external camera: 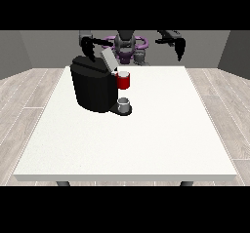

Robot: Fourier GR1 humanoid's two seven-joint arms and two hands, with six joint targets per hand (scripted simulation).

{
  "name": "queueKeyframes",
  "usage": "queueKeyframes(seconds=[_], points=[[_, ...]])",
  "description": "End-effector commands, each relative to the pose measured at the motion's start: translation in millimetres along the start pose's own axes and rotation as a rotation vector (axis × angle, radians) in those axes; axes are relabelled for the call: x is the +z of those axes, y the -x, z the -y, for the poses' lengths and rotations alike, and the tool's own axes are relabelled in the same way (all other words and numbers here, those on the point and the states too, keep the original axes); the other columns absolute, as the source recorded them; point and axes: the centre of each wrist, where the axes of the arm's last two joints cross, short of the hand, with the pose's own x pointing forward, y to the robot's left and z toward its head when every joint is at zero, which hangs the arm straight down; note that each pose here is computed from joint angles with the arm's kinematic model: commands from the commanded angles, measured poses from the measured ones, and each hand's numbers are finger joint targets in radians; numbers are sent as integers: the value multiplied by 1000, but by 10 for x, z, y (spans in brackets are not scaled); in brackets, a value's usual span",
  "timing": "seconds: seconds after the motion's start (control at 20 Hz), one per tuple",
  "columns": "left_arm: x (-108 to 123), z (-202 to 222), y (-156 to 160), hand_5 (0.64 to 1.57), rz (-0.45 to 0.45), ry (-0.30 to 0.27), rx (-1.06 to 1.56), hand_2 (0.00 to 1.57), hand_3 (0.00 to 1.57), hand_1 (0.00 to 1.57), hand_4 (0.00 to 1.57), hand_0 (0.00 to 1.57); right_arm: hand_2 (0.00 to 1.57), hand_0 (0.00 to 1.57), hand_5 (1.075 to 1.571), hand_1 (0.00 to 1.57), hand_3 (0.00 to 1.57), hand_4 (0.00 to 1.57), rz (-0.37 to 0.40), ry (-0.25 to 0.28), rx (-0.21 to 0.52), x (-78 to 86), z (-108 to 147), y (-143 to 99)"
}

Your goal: Insert the coffee pod into the coffee machine and close the lid

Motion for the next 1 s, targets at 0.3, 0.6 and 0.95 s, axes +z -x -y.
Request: queueKeyframes(seconds=[0.3, 0.6, 0.95], points=[[29, 73, -264, 1571, 17, -31, -20, 0, 0, 0, 0, 0, 0, 0, 1571, 0, 0, 0, 0, -51, 52, -215, -16, -32], [91, -120, -42, 1571, 36, -91, -41, 0, 0, 0, 0, 0, 0, 0, 1571, 0, 0, 0, 41, -115, 49, -362, -177, -333], [90, -133, -48, 1571, 68, -64, -56, 0, 0, 0, 0, 0, 0, 0, 1571, 0, 0, 0, 83, -92, 87, -452, -395, -285]])
